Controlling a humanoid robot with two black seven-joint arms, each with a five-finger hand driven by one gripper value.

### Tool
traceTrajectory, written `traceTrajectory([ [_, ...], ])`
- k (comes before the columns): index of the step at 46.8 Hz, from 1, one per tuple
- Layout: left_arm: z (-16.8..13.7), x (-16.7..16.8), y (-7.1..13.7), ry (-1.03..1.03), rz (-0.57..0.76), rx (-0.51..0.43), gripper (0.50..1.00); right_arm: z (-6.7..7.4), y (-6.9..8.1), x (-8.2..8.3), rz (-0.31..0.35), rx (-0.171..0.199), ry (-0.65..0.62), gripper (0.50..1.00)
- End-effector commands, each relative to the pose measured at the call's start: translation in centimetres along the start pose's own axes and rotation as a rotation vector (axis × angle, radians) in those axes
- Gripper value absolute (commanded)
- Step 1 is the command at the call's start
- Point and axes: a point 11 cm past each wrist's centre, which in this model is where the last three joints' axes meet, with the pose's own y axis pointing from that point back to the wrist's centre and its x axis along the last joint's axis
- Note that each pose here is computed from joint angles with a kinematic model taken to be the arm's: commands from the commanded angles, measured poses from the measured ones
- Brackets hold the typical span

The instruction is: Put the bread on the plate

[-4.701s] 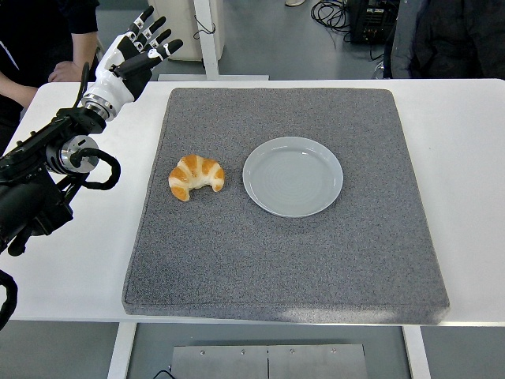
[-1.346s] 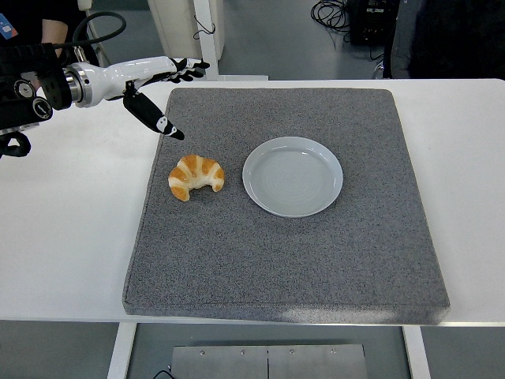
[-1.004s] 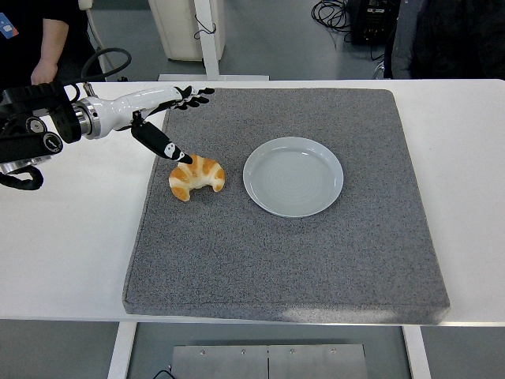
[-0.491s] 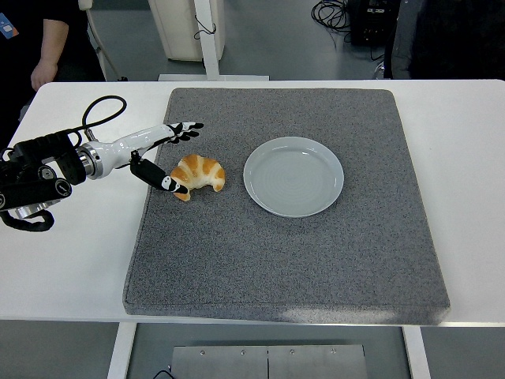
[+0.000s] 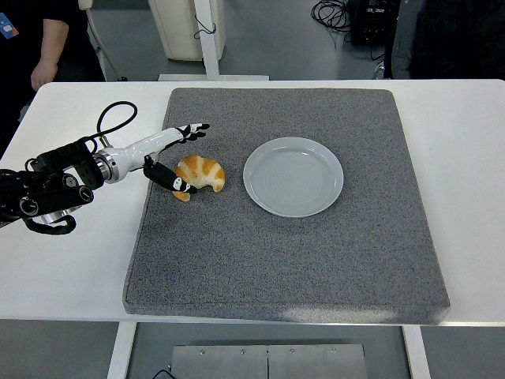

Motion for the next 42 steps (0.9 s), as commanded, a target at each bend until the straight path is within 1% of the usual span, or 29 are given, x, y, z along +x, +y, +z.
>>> traceTrajectory([
  [1, 0.1, -0.2, -0.3, 0.006, 0.002, -0.002, 0.978, 0.0, 0.0, 0.0, -0.001, 0.0, -0.001, 1.0],
  [11, 0.2, -0.7, -1.1, 0.021, 0.013, -0.011, 0.971, 0.0, 0.0, 0.0, 0.0, 0.0, 0.0, 1.0],
  [15, 0.1, -1.1, -1.3, 0.023, 0.011, -0.007, 0.954, 0.0, 0.0, 0.0, 0.0, 0.0, 0.001, 1.0],
  [20, 0.1, -1.2, -1.4, 0.024, 0.009, -0.01, 0.909, 0.0, 0.0, 0.0, -0.002, 0.0, 0.001, 1.0],
  [23, 0.1, -1.2, -1.3, 0.024, 0.01, -0.022, 0.874, 0.0, 0.0, 0.0, 0.0, 0.0, 0.0, 1.0],
  [29, 0.4, -1.3, -1.3, 0.024, 0.01, -0.049, 0.824, 0.0, 0.0, 0.0, 0.0, 0.0, 0.001, 1.0],
  [32, 0.4, -1.2, -1.2, 0.018, 0.011, -0.052, 0.784, 0.0, 0.0, 0.0, 0.0, 0.0, 0.0, 1.0],
  [34, 0.4, -0.9, -1.2, 0.012, 0.015, -0.055, 0.745, 0.0, 0.0, 0.0, 0.0, 0.0, 0.0, 1.0],
  [36, 0.5, -0.7, -1.2, 0.003, 0.022, -0.058, 0.692, 0.0, 0.0, 0.0, -0.001, 0.0, -0.001, 1.0],
  [38, 0.7, -0.4, -1.2, -0.001, 0.028, -0.064, 0.624, 0.0, 0.0, 0.0, 0.0, 0.0, 0.0, 1.0],
  [39, 0.7, -0.4, -1.2, -0.002, 0.027, -0.068, 0.58, 0.0, 0.0, 0.0, -0.001, 0.0, -0.001, 1.0],
  [40, 0.8, -0.4, -1.2, -0.004, 0.026, -0.076, 0.515, 0.0, 0.0, 0.0, 0.0, 0.0, 0.001, 1.0],
  [41, 0.8, -0.5, -1.2, -0.003, 0.025, -0.084, 0.5, 0.0, 0.0, 0.0, 0.0, 0.0, 0.0, 1.0],
  [42, 0.9, -0.6, -1.1, -0.003, 0.023, -0.093, 0.5, 0.0, 0.0, 0.0, 0.0, 0.0, 0.0, 1.0],
])
